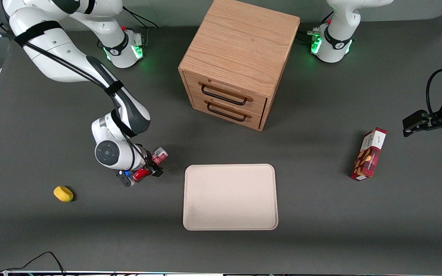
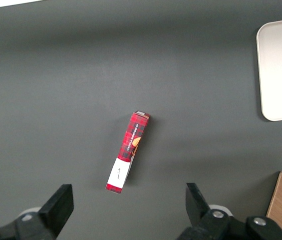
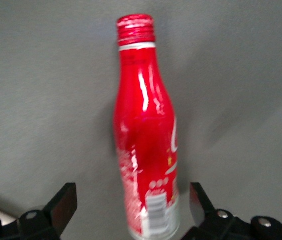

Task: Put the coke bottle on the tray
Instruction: 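Close the right gripper around the bottle's body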

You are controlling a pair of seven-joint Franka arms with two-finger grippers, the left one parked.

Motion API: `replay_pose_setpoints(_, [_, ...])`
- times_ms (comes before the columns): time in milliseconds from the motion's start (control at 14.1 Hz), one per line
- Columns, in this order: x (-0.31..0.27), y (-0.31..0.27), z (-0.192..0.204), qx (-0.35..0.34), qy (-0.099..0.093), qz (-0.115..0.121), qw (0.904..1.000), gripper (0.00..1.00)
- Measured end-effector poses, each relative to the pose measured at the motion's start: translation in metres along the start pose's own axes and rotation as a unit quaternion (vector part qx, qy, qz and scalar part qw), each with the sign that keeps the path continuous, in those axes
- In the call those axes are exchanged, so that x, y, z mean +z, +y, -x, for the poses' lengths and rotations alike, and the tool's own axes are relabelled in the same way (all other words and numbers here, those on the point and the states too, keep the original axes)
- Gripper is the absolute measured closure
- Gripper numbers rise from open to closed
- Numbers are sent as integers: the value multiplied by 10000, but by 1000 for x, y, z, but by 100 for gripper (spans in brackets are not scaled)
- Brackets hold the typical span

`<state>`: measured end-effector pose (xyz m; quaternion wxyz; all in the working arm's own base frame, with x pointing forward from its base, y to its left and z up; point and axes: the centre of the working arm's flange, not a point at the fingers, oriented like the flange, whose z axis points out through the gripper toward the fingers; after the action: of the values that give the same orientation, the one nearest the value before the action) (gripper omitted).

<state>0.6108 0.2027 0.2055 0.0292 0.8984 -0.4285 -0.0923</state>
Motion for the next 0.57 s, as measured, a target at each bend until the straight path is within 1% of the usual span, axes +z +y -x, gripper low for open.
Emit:
replay_pose_setpoints(142, [9,5,-6,10,54,47,10000,0])
replay_pose_setpoints(425, [17,8,-9,-11,118,-13,9999,0])
replay_pose_setpoints(496, [18,8,-9,-14,121,-15,9999,7])
replay_pose_setpoints(566, [18,8,-9,-21,130,-25,9999,7])
